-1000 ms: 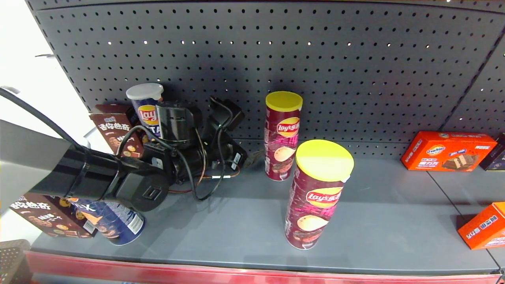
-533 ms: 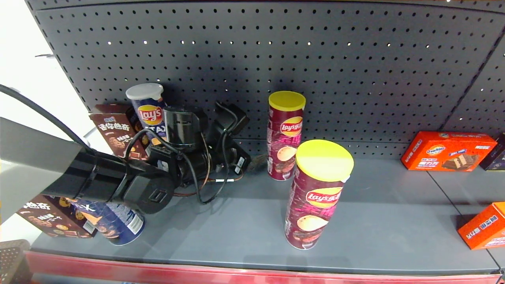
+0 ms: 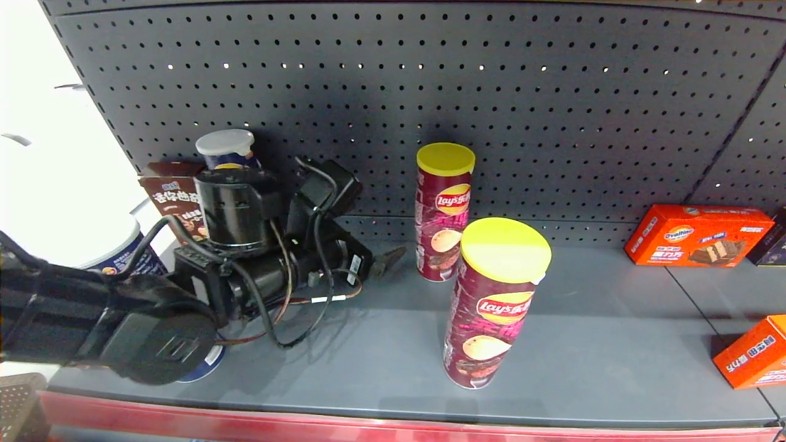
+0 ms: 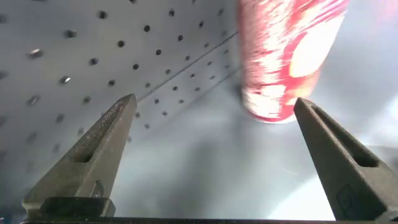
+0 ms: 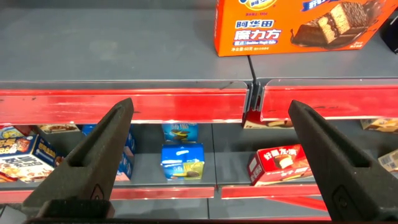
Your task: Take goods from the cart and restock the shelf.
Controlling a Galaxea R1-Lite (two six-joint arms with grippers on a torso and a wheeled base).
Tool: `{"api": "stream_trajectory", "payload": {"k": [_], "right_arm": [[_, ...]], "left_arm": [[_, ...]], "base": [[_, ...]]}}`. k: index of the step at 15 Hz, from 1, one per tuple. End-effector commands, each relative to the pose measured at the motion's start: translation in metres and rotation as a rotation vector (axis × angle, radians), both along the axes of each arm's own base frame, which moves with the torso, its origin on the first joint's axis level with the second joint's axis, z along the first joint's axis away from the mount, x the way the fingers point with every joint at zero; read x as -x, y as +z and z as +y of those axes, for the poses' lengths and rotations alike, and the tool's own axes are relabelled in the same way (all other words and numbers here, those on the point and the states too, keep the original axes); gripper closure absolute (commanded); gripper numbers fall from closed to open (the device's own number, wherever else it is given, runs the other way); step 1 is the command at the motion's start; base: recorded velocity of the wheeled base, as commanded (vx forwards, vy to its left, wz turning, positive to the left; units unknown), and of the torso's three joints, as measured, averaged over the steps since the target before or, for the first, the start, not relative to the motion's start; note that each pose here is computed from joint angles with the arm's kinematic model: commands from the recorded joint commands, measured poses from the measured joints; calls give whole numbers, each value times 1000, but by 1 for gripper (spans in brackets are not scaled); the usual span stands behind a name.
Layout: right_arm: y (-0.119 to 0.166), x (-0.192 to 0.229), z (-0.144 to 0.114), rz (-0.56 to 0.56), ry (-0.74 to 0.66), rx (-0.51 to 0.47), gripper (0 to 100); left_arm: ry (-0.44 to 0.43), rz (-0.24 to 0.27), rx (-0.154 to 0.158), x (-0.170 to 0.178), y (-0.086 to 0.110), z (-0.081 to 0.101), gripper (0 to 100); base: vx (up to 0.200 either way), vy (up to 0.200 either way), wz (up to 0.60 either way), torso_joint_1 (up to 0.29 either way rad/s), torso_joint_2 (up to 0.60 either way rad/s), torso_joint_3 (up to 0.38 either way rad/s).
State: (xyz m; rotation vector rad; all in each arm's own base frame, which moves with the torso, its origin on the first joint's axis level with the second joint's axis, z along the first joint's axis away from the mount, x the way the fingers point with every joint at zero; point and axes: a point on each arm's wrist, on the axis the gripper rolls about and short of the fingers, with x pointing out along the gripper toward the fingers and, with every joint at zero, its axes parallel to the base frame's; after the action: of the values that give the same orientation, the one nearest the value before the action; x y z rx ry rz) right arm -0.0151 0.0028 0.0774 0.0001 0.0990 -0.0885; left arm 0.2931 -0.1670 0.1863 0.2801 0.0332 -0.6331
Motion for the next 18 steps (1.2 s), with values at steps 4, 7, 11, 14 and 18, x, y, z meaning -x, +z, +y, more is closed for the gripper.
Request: {"api": "stream_trajectory", "payload": {"k": [4, 7, 11, 14, 18], "right_arm": [[0, 0, 0, 2, 0, -1, 0], [0, 0, 0, 2, 0, 1, 0], [0, 0, 0, 2, 0, 1, 0], [0, 0, 0, 1, 0, -1, 0], [0, 0, 0, 2, 0, 1, 0]], "left_arm": [[-20, -61, 131, 95, 14, 25, 0], [-55, -76, 167, 144, 15, 45, 0], [-161, -59, 178, 210, -15, 84, 0], [-183, -114, 219, 241, -31, 113, 0], [-151, -112, 221, 277, -52, 151, 0]], "base": [[0, 0, 0, 0, 0, 0], [0, 0, 0, 0, 0, 0], [0, 0, 0, 0, 0, 0], [0, 0, 0, 0, 0, 0], [0, 0, 0, 0, 0, 0]]}}
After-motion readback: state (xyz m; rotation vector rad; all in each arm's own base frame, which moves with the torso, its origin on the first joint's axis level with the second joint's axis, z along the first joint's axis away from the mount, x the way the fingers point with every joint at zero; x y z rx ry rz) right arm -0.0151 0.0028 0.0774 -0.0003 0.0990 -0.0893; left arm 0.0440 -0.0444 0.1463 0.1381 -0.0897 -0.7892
